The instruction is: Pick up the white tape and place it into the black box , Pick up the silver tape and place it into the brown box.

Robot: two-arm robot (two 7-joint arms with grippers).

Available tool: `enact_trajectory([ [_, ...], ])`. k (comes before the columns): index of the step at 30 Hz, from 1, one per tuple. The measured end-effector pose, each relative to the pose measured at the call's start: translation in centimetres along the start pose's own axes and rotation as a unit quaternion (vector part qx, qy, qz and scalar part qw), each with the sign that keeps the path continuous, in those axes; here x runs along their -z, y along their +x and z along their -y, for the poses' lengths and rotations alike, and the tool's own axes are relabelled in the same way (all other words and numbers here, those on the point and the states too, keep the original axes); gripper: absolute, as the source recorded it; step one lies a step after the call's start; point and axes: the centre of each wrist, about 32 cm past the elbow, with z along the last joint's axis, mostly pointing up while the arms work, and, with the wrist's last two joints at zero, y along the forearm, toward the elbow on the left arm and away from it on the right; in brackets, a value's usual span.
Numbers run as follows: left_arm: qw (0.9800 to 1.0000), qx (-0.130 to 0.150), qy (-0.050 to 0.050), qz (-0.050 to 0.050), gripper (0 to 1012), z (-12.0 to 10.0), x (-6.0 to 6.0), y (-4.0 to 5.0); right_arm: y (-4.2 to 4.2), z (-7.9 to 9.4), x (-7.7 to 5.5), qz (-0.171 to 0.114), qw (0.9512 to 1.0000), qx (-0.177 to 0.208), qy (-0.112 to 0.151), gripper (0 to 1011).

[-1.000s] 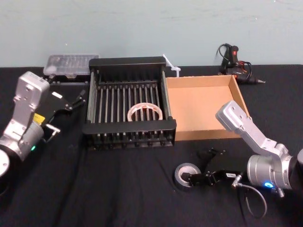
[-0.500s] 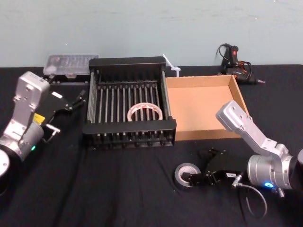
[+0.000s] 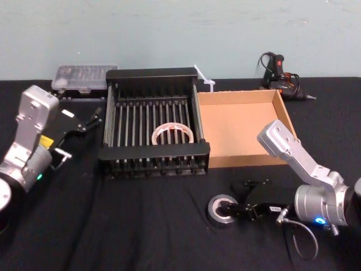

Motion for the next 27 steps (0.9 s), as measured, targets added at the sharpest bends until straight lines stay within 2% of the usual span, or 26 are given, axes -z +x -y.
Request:
enact_trajectory([
  [2, 1.0000, 0.000, 0.000, 0.000, 1001, 0.00, 0.00, 0.00, 0.00, 0.00, 0.00, 0.000, 1.0000, 0.000, 0.000, 603],
  [9, 1.0000, 0.000, 0.000, 0.000, 1001, 0.00, 0.00, 0.00, 0.00, 0.00, 0.00, 0.000, 1.0000, 0.000, 0.000, 339],
  [15, 1.0000, 0.000, 0.000, 0.000, 1001, 0.00, 0.00, 0.00, 0.00, 0.00, 0.00, 0.000, 1.0000, 0.000, 0.000, 173],
  [27, 1.0000, 0.000, 0.000, 0.000, 1001, 0.00, 0.00, 0.00, 0.04, 0.10, 0.06, 0.002, 1.0000, -0.003, 0.007, 159],
])
